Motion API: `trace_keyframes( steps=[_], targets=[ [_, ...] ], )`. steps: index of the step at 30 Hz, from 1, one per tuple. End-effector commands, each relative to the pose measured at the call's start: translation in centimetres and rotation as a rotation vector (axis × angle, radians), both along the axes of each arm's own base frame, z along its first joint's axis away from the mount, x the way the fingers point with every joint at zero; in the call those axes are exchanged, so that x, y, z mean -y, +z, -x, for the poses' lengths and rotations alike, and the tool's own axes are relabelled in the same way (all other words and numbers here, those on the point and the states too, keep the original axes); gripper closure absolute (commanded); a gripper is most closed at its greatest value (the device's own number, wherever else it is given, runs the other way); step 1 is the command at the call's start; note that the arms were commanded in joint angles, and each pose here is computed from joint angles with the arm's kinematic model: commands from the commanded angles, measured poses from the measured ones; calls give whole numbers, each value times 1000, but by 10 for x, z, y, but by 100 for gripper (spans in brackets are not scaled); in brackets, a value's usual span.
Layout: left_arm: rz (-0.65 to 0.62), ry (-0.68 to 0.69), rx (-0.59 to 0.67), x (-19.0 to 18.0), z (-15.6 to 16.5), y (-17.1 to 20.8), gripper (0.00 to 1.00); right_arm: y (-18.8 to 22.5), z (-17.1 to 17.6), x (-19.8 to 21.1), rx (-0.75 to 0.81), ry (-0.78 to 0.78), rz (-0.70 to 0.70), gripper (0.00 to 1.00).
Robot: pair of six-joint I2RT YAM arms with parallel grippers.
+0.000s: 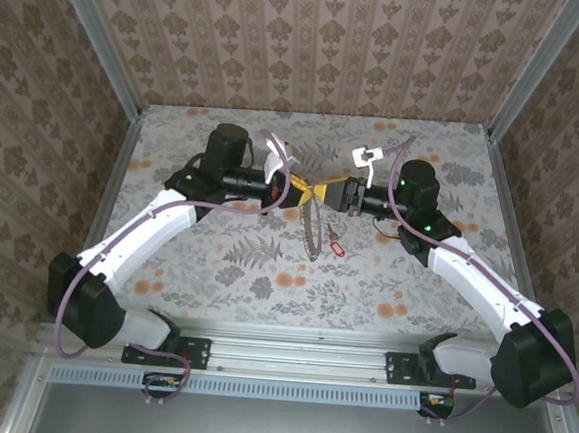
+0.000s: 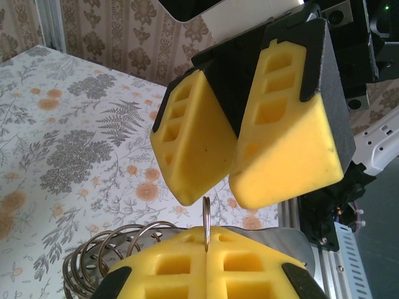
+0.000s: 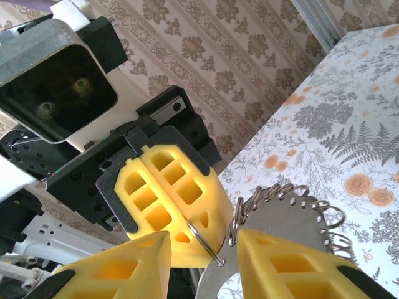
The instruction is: Put the keys on the keyring
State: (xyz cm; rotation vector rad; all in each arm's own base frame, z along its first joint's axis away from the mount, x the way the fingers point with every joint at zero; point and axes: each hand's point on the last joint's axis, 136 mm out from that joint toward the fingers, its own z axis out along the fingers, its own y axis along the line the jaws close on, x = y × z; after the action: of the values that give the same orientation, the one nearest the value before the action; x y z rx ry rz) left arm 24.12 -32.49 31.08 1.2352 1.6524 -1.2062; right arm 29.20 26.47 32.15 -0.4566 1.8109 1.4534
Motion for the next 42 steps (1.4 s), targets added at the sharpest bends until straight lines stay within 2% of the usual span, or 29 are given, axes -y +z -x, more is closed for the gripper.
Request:
trace_keyframes(
  steps=[1, 15, 18, 22, 26, 30, 32, 34, 37, 42],
  targets=[
    [42, -44, 0, 1, 5, 18, 100, 23, 12, -4, 85, 50, -30, 65],
    [43, -45, -12, 2, 4, 20, 100, 19, 21, -9, 80, 93, -28, 80],
    [38, -41, -16, 2, 2, 19, 100, 17, 20, -11, 73, 94, -23, 85],
    [30, -41, -30, 2, 2, 18, 100, 15, 18, -10, 72, 77, -20, 100],
    [4, 25, -37, -1, -8, 15, 100, 17, 13, -5, 86, 22, -19, 100],
    [-18, 249, -11, -22, -38, 15, 76, 21, 6, 5, 110, -72, -17, 100],
    [11, 339, 2, -36, -47, 21, 70, 25, 3, 11, 127, -115, -28, 100],
    [38, 448, 1, -53, -57, 26, 59, 29, 1, 15, 137, -147, -50, 100],
    [54, 491, -13, -62, -57, 31, 57, 34, -1, 18, 145, -176, -100, 100],
    [103, 449, -54, -57, -48, 39, 56, 46, -2, 21, 169, -195, -176, 100]
  ],
)
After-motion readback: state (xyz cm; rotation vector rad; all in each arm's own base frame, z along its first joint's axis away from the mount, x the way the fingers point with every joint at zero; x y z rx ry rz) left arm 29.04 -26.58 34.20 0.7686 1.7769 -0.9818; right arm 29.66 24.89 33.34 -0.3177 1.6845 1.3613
